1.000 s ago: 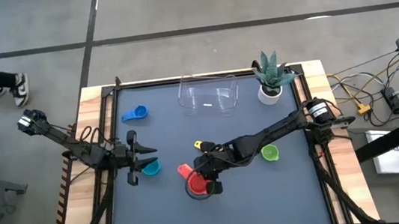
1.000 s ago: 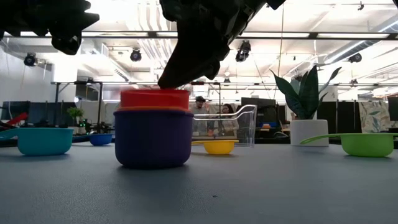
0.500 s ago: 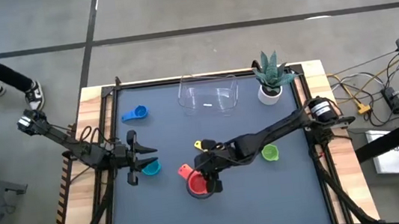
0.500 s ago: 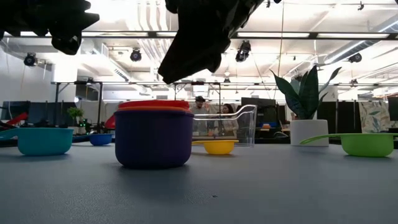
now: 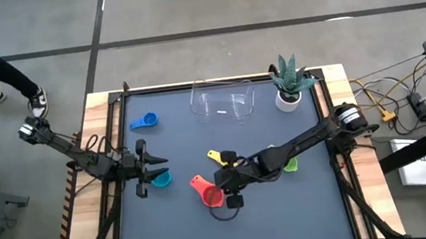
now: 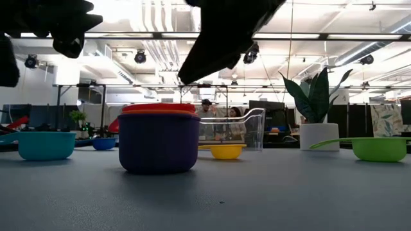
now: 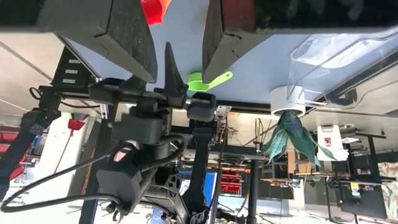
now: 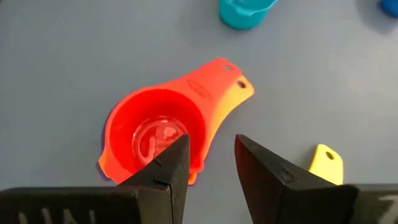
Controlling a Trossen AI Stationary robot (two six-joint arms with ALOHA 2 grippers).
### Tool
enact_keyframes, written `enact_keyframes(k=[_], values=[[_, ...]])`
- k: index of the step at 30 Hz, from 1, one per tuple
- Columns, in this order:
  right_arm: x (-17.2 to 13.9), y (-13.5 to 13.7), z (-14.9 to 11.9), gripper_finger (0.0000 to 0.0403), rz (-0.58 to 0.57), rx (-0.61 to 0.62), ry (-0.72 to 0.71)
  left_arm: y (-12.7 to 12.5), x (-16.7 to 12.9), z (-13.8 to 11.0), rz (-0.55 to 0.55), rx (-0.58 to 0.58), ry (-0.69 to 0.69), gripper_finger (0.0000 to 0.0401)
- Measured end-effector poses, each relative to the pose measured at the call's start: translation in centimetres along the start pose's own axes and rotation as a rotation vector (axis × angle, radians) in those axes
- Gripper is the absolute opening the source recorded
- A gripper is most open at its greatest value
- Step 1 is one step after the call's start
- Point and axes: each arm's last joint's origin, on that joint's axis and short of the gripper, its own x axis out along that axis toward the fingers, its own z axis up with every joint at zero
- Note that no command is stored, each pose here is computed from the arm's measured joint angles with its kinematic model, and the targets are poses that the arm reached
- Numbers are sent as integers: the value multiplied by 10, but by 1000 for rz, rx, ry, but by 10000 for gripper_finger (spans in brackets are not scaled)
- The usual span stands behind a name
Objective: Nest measuring cups in basket
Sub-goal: Stack the light blue measuring cup on top of the red measuring cup
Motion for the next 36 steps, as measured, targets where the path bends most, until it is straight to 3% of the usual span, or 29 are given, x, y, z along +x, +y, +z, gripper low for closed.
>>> enact_keyframes(k=[14,20,32,36], values=[[-61,-19,-51,118,63,78,-494,-1,3,-2,34,-24,20,110],[-75,-25,-77,118,77,93,-587,-3,6,5,53,-18,49,110],[-80,-28,-87,118,75,83,-603,-10,10,39,189,-18,571,110],[-80,-28,-87,118,75,82,-603,-17,18,31,191,-22,774,110]])
